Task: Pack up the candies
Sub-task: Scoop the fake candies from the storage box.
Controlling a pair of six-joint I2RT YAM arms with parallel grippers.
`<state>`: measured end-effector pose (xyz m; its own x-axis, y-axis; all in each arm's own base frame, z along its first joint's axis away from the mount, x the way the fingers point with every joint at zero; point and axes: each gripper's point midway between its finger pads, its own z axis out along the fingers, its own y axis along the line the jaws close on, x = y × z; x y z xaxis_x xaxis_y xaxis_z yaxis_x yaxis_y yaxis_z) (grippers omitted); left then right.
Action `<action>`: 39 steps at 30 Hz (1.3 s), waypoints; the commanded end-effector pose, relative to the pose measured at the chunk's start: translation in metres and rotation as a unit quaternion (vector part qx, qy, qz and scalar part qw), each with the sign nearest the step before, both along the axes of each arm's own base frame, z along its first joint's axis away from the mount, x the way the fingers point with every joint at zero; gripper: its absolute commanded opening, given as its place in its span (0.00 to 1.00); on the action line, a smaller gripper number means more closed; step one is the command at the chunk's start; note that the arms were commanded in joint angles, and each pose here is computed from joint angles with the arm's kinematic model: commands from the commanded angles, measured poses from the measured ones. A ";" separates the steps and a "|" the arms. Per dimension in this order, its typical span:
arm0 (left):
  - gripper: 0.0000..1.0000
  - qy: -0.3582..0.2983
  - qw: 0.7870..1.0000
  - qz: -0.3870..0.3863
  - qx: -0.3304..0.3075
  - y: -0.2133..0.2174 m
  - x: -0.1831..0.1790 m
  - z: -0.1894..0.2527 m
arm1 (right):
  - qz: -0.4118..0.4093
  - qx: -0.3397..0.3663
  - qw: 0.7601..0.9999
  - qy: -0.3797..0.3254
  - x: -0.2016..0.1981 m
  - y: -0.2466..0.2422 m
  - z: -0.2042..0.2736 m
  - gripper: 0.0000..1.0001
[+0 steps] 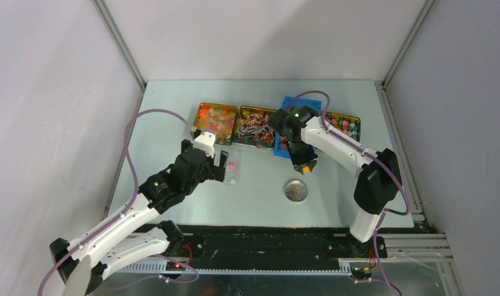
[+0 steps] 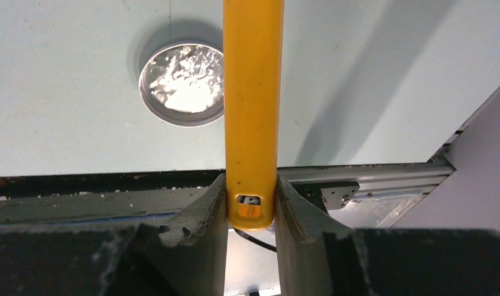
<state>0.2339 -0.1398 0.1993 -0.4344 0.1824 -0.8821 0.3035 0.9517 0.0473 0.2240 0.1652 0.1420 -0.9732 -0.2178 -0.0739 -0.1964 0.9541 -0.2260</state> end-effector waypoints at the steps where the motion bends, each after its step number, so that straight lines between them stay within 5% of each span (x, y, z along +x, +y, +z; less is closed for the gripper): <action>1: 1.00 -0.016 1.000 0.005 -0.002 0.000 0.004 0.007 | -0.007 0.017 0.999 -0.043 0.026 0.010 -0.019 0.00; 10: 1.00 -0.015 1.000 0.003 0.000 0.000 0.005 0.007 | -0.022 0.034 0.994 -0.104 0.033 0.006 -0.015 0.00; 26: 1.00 -0.019 1.000 0.003 -0.004 0.000 0.004 0.009 | -0.060 0.093 0.990 -0.089 0.032 0.002 0.037 0.00; 39: 1.00 -0.020 1.000 0.000 -0.004 -0.001 0.004 0.009 | -0.061 0.080 0.995 -0.022 0.018 -0.001 0.014 0.00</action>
